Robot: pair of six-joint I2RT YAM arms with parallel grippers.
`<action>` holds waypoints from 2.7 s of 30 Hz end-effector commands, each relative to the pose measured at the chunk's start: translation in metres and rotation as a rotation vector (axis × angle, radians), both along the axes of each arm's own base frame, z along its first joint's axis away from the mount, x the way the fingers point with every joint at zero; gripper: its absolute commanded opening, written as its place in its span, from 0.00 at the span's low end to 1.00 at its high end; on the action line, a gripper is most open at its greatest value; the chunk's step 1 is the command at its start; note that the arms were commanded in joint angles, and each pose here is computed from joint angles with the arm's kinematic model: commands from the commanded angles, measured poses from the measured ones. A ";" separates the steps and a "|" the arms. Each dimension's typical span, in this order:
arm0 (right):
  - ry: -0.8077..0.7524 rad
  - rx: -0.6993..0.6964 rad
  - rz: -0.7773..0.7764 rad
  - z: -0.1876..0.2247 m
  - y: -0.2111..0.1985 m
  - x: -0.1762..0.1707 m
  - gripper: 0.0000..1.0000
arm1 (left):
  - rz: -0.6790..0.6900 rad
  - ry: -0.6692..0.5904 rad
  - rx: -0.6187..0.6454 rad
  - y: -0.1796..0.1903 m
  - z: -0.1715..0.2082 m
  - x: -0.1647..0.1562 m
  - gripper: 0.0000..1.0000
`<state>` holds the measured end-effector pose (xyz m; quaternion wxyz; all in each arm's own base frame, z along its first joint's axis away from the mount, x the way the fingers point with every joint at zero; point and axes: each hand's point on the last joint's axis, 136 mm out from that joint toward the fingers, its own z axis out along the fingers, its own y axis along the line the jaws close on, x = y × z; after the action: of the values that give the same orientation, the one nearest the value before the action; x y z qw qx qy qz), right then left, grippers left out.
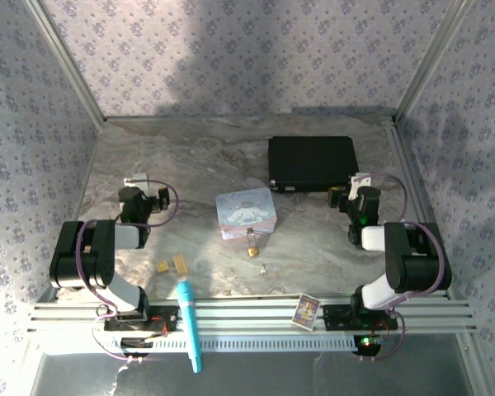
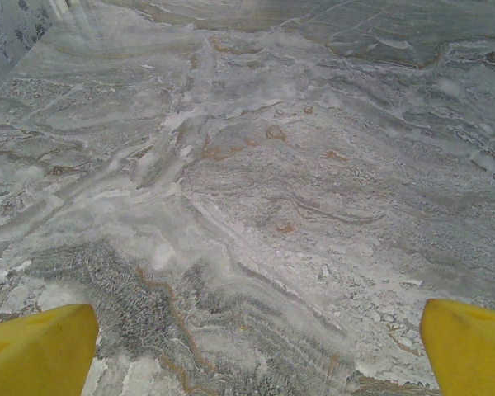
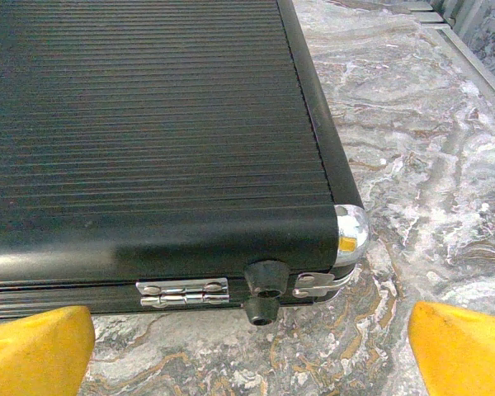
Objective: Unlock the padlock with the key
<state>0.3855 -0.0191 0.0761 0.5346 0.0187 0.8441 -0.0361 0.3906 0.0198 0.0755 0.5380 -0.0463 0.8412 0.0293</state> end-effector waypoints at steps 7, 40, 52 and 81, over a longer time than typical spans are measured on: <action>-0.027 -0.015 0.013 0.032 0.003 0.003 0.99 | 0.050 -0.120 -0.007 0.009 0.055 -0.014 1.00; 0.580 0.369 0.338 0.013 0.218 -0.202 0.73 | -0.171 0.474 -0.695 -0.213 0.043 -0.172 1.00; 0.691 0.268 0.403 -0.025 0.286 -0.241 0.52 | -0.194 0.545 -0.673 -0.242 0.023 -0.191 0.99; 0.765 0.127 0.357 -0.069 0.286 -0.252 0.17 | -0.145 0.543 -0.579 -0.244 0.009 -0.181 0.99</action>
<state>0.1341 0.2635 0.0173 0.1841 -0.1143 0.9703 0.1074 0.2023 -0.2194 0.0705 0.2442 -0.1317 0.9300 -0.2409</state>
